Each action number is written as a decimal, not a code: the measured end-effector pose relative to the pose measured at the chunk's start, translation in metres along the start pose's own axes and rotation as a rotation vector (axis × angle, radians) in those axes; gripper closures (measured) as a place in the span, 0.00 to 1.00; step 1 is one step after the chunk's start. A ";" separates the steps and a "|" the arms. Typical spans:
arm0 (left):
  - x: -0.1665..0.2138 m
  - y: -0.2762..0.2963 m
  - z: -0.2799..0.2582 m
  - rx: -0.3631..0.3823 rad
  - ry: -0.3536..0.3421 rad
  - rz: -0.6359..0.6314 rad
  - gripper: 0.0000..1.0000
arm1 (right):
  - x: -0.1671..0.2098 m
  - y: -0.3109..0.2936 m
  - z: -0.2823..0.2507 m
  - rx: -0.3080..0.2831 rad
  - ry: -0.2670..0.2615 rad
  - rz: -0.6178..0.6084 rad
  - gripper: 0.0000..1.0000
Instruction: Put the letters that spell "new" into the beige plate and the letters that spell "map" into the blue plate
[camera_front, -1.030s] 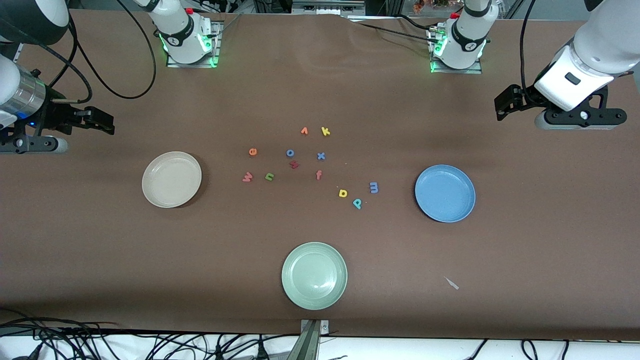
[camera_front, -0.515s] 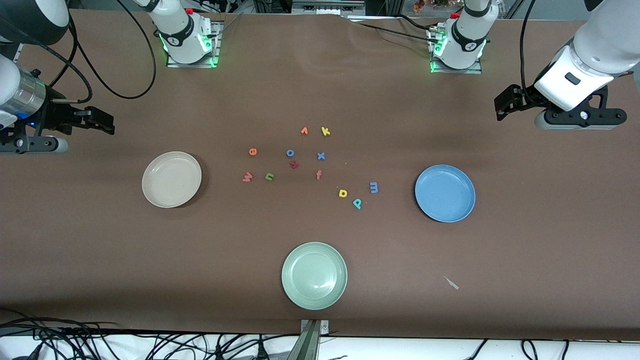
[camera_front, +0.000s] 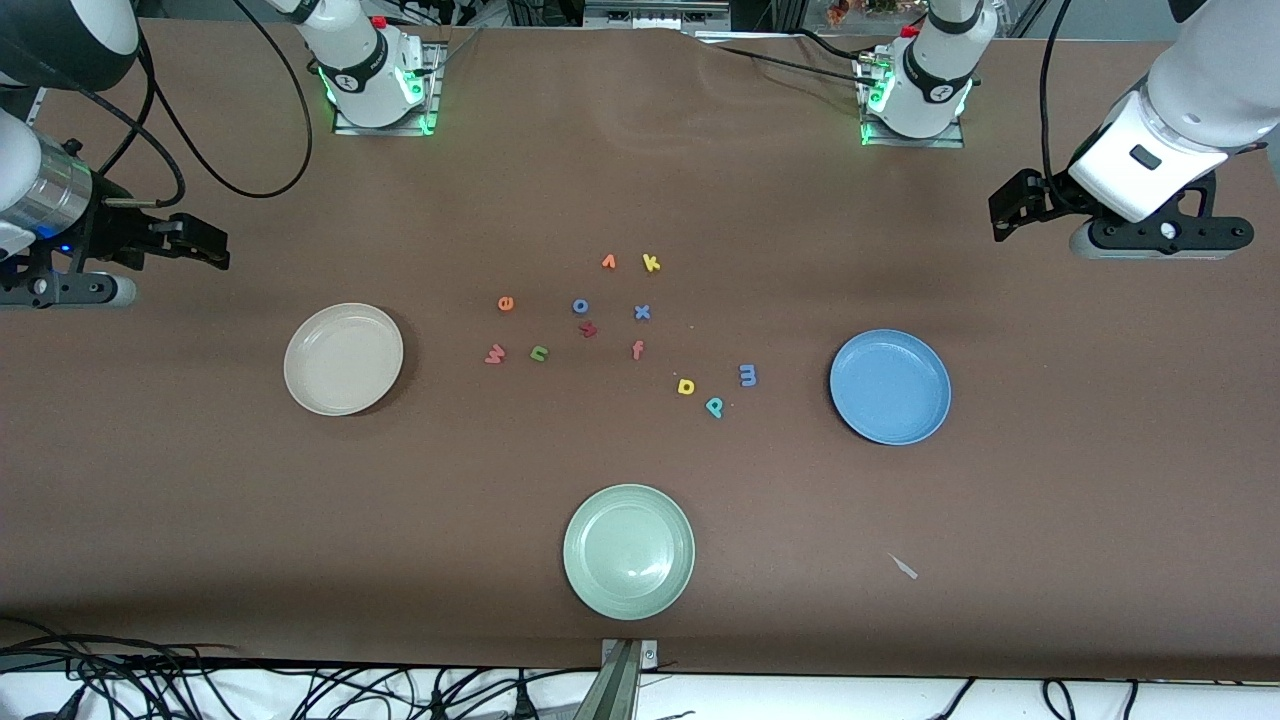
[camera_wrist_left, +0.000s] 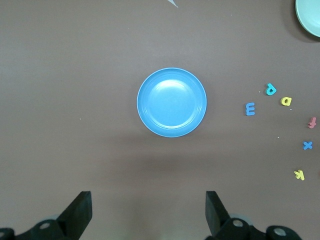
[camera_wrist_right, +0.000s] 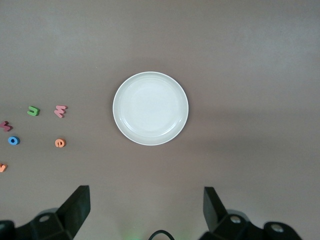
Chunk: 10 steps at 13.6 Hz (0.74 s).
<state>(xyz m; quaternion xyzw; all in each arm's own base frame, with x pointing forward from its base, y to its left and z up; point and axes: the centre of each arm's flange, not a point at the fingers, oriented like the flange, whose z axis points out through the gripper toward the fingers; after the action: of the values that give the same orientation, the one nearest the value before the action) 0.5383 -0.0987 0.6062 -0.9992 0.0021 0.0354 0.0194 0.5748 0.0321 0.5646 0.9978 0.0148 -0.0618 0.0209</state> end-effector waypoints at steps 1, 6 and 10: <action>0.000 0.000 0.000 0.000 0.000 0.000 0.00 | 0.000 0.000 0.000 0.000 0.000 0.000 0.00; -0.001 0.003 0.000 0.000 0.000 0.006 0.00 | 0.000 0.000 0.000 0.000 0.000 0.000 0.00; -0.001 0.005 0.000 0.001 0.000 0.009 0.00 | 0.000 -0.001 0.000 0.000 0.000 -0.002 0.00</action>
<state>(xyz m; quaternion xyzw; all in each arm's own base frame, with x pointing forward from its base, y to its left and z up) 0.5374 -0.1034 0.6062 -0.9992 0.0064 0.0353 0.0196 0.5747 0.0332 0.5646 0.9977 0.0159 -0.0619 0.0209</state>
